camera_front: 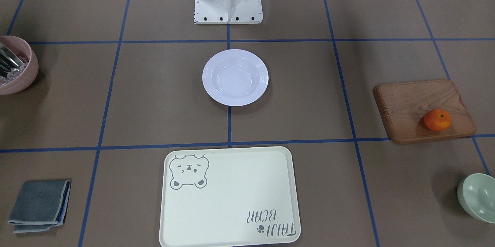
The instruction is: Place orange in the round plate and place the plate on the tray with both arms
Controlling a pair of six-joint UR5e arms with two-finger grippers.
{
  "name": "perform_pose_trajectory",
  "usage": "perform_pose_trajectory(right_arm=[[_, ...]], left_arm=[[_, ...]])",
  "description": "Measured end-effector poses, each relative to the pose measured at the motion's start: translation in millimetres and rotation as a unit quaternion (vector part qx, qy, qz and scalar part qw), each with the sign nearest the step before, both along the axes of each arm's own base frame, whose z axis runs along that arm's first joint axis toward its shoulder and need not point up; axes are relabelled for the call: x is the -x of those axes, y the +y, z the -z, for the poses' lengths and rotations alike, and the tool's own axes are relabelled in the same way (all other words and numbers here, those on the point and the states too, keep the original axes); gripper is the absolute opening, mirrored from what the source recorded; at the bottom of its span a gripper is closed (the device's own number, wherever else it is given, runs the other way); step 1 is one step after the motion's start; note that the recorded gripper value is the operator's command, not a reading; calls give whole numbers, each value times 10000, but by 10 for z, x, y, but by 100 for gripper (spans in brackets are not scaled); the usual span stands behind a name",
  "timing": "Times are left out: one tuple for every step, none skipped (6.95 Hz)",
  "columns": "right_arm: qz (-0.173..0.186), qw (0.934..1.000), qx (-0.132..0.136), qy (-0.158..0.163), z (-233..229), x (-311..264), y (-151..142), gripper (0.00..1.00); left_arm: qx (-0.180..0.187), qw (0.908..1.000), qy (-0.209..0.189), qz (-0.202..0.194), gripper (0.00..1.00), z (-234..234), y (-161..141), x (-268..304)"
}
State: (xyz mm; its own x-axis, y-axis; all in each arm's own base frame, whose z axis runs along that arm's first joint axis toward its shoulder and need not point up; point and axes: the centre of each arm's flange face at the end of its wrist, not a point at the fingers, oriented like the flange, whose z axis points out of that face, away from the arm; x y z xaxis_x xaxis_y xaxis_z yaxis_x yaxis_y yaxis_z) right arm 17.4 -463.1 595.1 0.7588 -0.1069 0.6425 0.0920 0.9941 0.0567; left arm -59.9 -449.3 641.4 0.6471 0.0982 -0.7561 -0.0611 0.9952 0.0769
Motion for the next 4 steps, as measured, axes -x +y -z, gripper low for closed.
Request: perform_pose_trajectory(right_arm=[[-2,10000,0,0,1,0,0,100],[-4,10000,-5,1,7,1,-10,100],[-8,10000,-27,-2,28,1,-31,100],[-26,10000,-77,-10,77,-15,-42,100]], left_arm=[[-2,10000,-2,5,98,8,-7,0],[-7,10000,-3,17,98,24,-19,0],[-34,10000,-2,22,98,56,-41,1],[-84,10000,-2,24,98,105,-64,0]])
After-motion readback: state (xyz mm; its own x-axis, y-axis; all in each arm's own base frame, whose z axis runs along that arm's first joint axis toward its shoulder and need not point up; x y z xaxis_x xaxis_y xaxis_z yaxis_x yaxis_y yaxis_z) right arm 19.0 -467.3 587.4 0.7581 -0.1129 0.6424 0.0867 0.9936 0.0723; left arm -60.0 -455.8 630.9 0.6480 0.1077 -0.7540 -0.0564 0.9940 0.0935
